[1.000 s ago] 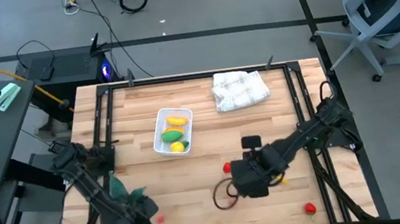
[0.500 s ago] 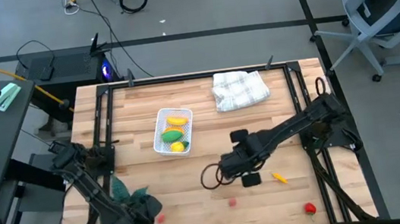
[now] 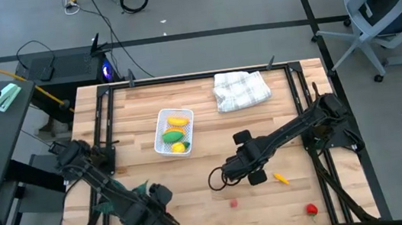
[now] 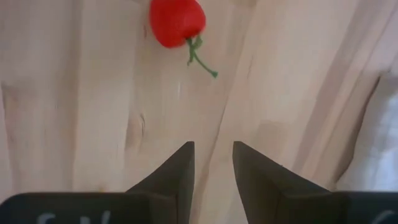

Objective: Pick and placing Produce into tupperware
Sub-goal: Put the top strawberry into the white basket, then put the corn into the white basket

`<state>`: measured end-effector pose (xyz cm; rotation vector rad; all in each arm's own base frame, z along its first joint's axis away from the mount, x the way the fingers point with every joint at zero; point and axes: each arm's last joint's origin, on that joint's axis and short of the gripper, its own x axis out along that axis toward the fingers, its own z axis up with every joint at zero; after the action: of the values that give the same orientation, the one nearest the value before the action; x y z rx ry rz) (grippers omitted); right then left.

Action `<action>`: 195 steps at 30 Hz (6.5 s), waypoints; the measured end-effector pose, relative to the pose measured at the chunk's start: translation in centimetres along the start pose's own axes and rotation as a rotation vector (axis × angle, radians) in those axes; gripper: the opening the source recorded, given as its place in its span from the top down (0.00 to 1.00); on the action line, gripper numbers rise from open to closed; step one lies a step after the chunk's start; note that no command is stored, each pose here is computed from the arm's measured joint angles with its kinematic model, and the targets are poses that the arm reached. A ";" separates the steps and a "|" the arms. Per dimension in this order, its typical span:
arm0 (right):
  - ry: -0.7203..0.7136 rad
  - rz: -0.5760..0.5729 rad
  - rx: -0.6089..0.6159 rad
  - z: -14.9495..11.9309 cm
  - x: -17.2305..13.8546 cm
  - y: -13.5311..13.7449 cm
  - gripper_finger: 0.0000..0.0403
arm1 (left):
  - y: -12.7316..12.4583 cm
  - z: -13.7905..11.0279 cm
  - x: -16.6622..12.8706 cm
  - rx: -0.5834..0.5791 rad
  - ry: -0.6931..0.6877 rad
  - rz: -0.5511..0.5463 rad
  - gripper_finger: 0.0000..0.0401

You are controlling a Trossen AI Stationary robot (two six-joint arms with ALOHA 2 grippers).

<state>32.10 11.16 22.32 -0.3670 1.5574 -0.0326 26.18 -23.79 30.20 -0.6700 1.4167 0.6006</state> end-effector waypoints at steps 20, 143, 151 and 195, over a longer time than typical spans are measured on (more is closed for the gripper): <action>-0.139 0.029 -0.060 1.7 0.5 -2.0 0.52 | 0.1 1.9 0.1 -0.052 -0.003 -0.001 0.27; -0.616 -0.220 -0.525 11.2 7.1 -16.2 0.86 | 3.8 5.9 -3.6 -0.419 -0.072 -0.015 0.69; -0.604 -0.198 -0.350 10.9 6.6 -16.3 0.76 | 3.8 5.9 -3.6 -0.408 -0.072 -0.015 0.68; 0.119 0.386 1.237 -10.9 -0.4 6.9 0.73 | 2.0 6.5 -3.8 0.457 -0.139 -0.174 0.59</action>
<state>19.97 15.46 21.29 0.9140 1.4187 -0.6860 28.93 -17.63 34.11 -0.3717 1.2893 0.1703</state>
